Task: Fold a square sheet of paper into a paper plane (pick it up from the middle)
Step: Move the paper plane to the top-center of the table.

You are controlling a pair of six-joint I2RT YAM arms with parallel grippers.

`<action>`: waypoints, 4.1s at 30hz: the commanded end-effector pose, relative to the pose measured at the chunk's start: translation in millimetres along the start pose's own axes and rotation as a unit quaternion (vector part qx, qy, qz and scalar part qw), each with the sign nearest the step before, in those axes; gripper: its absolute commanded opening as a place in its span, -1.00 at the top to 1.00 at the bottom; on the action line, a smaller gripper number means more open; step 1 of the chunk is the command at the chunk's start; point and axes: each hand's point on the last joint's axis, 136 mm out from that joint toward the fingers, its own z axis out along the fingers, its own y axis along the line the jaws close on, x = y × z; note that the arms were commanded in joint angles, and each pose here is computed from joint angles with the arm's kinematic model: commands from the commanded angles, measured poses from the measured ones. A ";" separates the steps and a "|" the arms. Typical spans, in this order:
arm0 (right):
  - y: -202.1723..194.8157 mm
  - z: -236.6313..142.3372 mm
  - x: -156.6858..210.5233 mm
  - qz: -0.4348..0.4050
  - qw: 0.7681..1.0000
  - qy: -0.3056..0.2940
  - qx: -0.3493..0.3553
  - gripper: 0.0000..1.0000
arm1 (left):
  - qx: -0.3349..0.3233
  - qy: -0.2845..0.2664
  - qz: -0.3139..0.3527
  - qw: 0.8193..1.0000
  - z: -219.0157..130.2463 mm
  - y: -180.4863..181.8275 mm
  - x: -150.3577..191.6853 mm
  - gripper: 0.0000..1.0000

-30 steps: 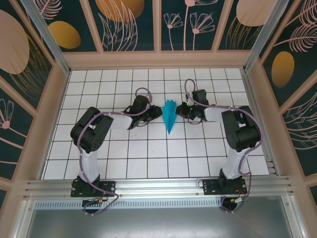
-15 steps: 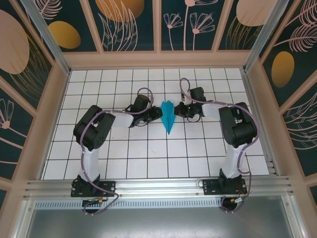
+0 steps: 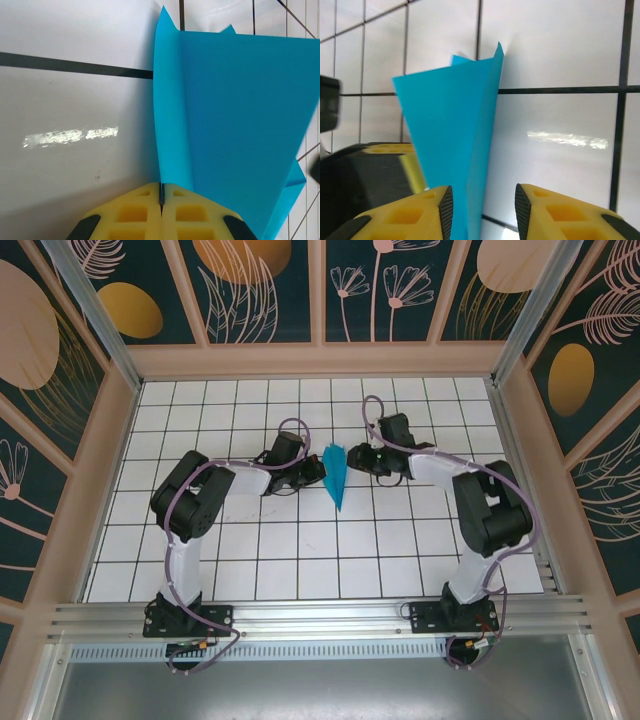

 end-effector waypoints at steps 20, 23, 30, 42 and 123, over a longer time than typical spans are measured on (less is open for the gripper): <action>23.9 32.6 28.9 -0.064 0.988 0.006 0.138 0.30 | 0.021 0.005 -0.006 1.000 -0.5 -5.2 1.0 0.97; 18.3 37.6 26.7 -0.064 0.986 0.005 0.155 0.30 | 0.021 0.005 -0.007 1.000 -0.5 -5.1 1.2 0.97; 4.1 44.9 26.1 -0.061 0.980 0.008 0.192 0.31 | 0.011 0.003 -0.009 1.000 -1.1 -1.6 0.8 0.96; 3.4 30.3 25.5 -0.067 0.981 0.007 0.184 0.05 | -0.008 0.007 -0.016 1.000 2.5 8.3 3.3 0.96; -2.2 53.2 65.9 -0.002 0.988 0.071 0.139 0.48 | -0.008 0.007 -0.010 1.000 -2.1 2.3 0.0 0.76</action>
